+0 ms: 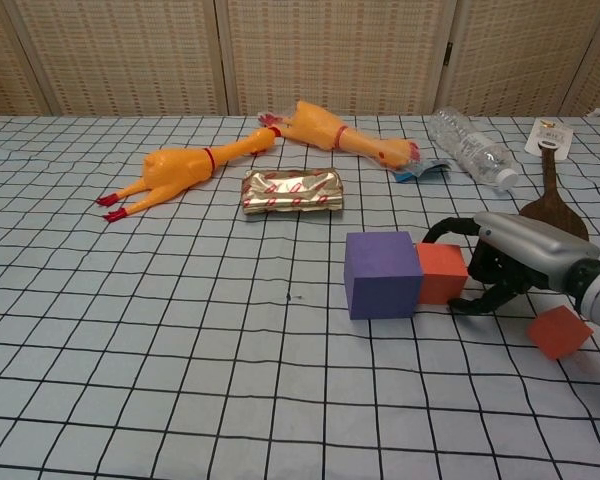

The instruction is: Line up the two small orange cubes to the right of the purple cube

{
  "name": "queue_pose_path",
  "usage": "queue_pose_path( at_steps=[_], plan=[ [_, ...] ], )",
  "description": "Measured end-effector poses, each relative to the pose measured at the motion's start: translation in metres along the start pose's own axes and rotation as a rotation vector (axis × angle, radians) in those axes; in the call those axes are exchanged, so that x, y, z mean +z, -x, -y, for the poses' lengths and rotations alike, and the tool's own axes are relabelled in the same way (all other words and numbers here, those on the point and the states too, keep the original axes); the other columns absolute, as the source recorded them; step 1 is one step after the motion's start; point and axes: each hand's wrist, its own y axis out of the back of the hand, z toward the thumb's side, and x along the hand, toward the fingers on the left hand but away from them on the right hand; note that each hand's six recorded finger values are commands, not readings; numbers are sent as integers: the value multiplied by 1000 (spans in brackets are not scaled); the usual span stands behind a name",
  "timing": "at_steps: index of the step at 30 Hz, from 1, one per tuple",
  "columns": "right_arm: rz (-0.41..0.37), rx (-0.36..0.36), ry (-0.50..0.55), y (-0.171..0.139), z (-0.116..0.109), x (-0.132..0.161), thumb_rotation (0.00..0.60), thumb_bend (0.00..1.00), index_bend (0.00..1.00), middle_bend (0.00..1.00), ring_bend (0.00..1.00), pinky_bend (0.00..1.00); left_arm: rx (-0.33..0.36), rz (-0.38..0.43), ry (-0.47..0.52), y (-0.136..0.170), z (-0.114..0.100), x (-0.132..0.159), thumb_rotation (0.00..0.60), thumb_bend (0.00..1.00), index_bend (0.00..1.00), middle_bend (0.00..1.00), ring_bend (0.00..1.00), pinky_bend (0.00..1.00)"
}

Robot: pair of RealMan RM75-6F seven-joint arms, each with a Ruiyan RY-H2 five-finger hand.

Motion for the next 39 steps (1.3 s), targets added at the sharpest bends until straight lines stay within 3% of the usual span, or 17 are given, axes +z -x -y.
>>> queue_pose_path(
  at_steps=[9,14,16,23,28,32,39],
  plan=[
    [-1,-1,-7,-8,-13,-4,600,151,233,991,854,1000,0,-4,3,0,0,-1,600,448,373,534,474,564],
    [17,2,0,-16,-30,-8,600,155,290,991,856,1000,3,-2,3,0,-1,-1,600,448,373,534,474,564],
    [42,0,-7,-18,-36,-13,600,189,318,991,856,1000,1,-1,2,0,0,0,600,448,373,534,474,564],
    [121,15,-11,-17,-43,-24,600,483,377,995,857,1000,-2,-2,0,0,0,0,600,448,373,535,474,564],
    [145,80,46,-10,-35,-24,600,636,394,999,863,1000,-3,-2,-1,0,1,0,600,448,373,535,474,564],
    [150,117,81,0,-31,-19,600,657,407,1000,865,1000,-2,-3,0,0,0,-1,600,448,373,535,475,564],
    [157,96,97,15,-25,-16,600,667,404,1000,866,1000,-1,-1,0,0,0,0,600,448,373,535,474,564]
  ],
)
